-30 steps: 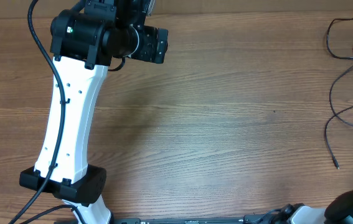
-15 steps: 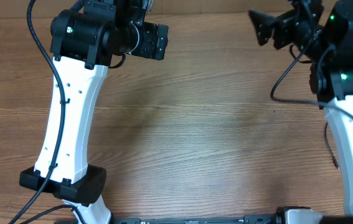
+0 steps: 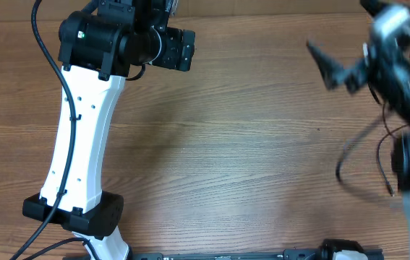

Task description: Untangle cables

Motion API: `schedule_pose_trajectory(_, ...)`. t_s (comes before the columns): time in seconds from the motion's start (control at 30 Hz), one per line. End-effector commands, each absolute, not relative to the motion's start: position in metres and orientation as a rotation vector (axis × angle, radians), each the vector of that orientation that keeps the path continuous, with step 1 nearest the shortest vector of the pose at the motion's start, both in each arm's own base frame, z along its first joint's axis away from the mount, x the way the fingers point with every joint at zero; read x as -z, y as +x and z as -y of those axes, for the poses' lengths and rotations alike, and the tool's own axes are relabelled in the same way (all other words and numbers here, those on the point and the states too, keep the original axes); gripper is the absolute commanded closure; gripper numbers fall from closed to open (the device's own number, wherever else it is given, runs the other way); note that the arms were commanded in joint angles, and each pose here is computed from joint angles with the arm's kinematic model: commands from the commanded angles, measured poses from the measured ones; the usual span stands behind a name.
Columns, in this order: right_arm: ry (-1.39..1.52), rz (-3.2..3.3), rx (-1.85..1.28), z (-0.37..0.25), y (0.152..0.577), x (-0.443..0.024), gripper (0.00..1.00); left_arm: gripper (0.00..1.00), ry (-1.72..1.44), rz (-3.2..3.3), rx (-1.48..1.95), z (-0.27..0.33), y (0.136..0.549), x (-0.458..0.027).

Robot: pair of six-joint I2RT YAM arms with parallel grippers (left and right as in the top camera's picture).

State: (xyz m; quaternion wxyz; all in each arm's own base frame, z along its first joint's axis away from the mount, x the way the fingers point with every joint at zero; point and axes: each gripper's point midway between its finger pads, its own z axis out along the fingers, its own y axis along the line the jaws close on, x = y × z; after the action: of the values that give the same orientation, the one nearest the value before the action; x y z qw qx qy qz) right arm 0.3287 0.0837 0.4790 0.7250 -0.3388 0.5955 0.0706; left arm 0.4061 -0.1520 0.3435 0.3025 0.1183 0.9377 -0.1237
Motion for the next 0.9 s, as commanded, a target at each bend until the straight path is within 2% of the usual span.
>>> schedule_pose_trajectory(0.0,-0.793,-1.214,-0.09,-0.089,0.286,-0.486,0.0,0.12,0.343,-2.484,0.314,0.153,0.405,-0.343)
schedule_pose_trajectory(0.1,-0.709,-1.355,-0.159,-0.08,0.273,-0.446,0.0,0.12,0.343,-2.483,0.315,0.154,0.405,-0.343)
schedule_pose_trajectory(0.27,-0.526,-1.318,-0.217,-0.056,0.281,-0.374,0.0,0.12,0.344,-2.492,0.318,0.154,0.403,-0.342)
schedule_pose_trajectory(0.43,-0.398,-1.181,-0.269,-0.041,0.267,-0.342,0.0,0.12,0.346,-2.534,0.311,0.151,0.395,-0.336)
schedule_pose_trajectory(0.63,-0.377,-1.173,-0.327,-0.049,0.258,-0.298,0.0,0.12,0.346,-2.535,0.31,0.151,0.395,-0.336)
schedule_pose_trajectory(0.87,-0.403,-1.086,-0.365,-0.08,0.243,-0.31,0.0,0.12,0.345,-2.528,0.309,0.151,0.396,-0.337)
